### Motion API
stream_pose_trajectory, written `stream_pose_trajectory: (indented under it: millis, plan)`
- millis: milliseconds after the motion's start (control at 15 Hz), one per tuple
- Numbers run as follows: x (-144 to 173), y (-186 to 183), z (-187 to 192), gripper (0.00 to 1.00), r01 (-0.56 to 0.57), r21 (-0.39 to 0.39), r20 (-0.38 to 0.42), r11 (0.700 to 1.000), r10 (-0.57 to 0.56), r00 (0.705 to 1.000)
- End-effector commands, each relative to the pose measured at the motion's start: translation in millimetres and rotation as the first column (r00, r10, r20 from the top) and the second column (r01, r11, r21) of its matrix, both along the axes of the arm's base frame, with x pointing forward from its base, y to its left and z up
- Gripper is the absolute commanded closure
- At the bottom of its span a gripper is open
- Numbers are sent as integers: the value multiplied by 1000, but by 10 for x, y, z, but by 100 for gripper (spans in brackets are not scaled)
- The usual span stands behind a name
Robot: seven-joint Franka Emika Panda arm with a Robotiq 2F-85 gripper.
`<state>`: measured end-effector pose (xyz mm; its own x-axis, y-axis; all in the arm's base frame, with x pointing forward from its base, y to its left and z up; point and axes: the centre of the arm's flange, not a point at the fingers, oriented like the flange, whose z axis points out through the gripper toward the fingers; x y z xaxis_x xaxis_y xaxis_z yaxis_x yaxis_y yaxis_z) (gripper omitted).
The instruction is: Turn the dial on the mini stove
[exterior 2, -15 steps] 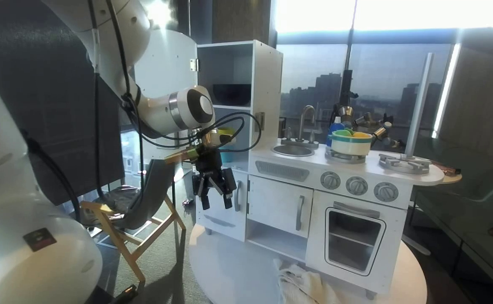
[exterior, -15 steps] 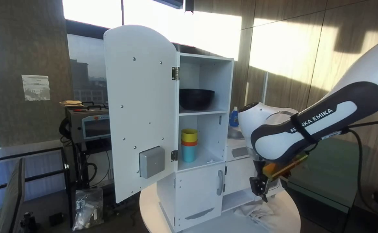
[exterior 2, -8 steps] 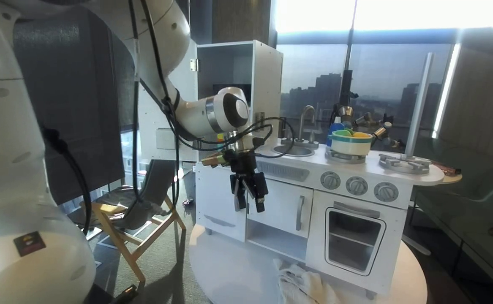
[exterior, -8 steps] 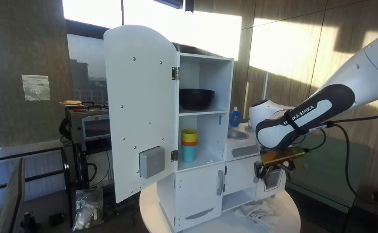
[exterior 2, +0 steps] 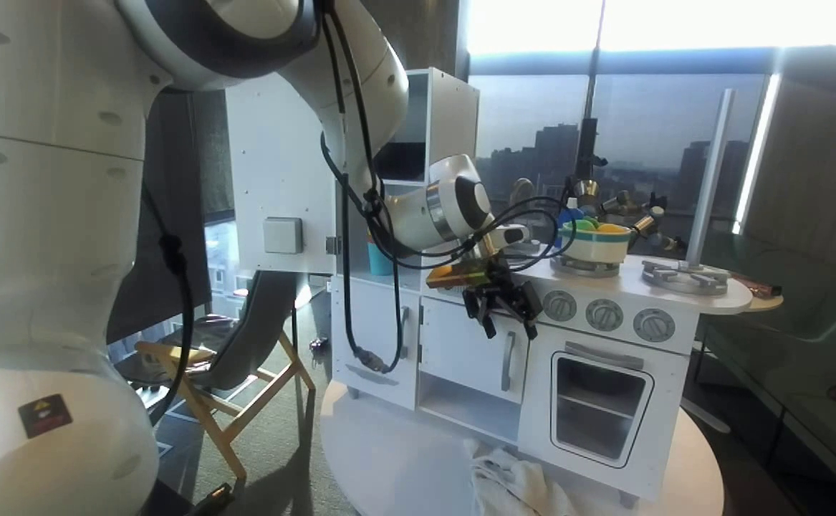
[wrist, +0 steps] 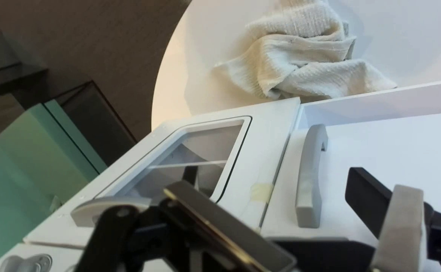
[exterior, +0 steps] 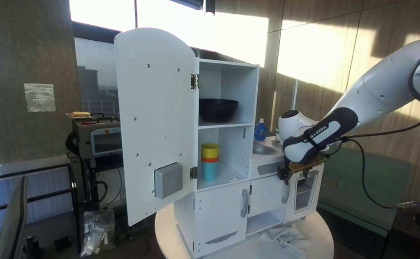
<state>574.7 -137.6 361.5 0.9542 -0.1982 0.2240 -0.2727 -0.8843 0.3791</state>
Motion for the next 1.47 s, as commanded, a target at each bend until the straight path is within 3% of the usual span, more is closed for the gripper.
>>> stream_pose_trajectory:
  millis: [0,733,1000,1267,1400]
  plan:
    - [74,-46,9,0,-51,-9,-20,999,51,999]
    - [94,-71,25,0,-51,-21,-30,998,51,998]
    - [-261,-415,362,0,43,-40,-29,998,-44,999]
    - [-741,-711,781,0,67,-24,-98,997,-69,993]
    - [-943,-817,898,0,-10,-19,15,1000,10,1000]
